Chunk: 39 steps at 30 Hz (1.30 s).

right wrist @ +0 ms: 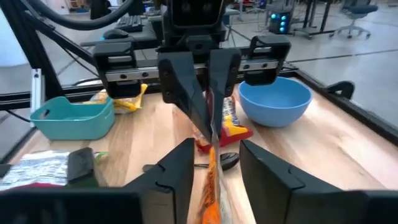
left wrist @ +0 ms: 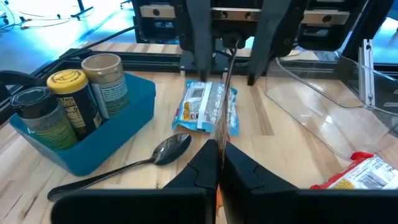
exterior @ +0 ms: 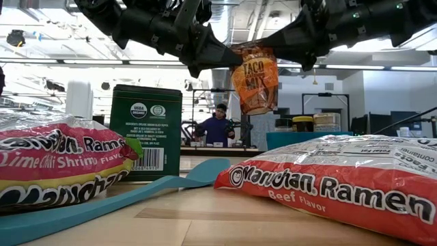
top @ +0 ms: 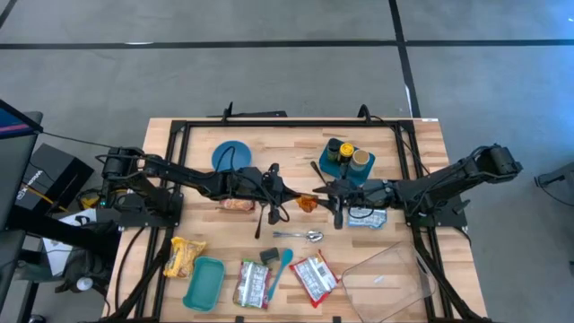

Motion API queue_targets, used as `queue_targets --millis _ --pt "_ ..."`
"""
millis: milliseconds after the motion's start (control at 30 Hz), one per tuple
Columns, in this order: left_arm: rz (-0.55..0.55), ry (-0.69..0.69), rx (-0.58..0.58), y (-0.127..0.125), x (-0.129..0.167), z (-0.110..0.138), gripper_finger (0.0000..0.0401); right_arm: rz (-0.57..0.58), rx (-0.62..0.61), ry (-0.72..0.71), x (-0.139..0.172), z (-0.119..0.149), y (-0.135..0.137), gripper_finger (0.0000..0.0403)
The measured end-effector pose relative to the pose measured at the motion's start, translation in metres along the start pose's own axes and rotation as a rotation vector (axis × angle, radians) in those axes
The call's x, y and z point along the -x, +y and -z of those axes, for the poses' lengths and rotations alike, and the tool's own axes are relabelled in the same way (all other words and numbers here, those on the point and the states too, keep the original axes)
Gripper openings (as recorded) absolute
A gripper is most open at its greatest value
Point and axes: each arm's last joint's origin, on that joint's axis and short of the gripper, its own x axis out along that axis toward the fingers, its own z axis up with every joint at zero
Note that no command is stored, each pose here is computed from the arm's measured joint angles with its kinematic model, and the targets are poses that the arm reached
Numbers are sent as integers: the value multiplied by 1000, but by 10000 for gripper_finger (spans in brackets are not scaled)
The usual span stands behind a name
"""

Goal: Pick & Place Food Item
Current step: Put the orange seasoning bag into the blue bin

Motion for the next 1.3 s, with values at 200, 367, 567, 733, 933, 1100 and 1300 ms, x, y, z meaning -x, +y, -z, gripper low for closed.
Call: queue_targets --millis 200,367,567,733,933,1100,1300 --pt "0 0 0 0 0 0 0 5 -2 5 0 0 -1 88" --pt "0 0 0 0 0 0 0 5 -2 6 0 0 -1 66" --pt "0 0 0 0 0 0 0 5 -1 6 0 1 -1 44" --pt "0 0 0 0 0 0 0 5 -1 6 0 1 -1 15" --pt "0 0 0 0 0 0 0 6 -1 7 0 1 -1 5" --pt "0 0 0 0 0 0 0 6 -1 7 0 1 -1 2" --pt "0 0 0 0 0 0 0 6 0 10 0 1 -1 1"
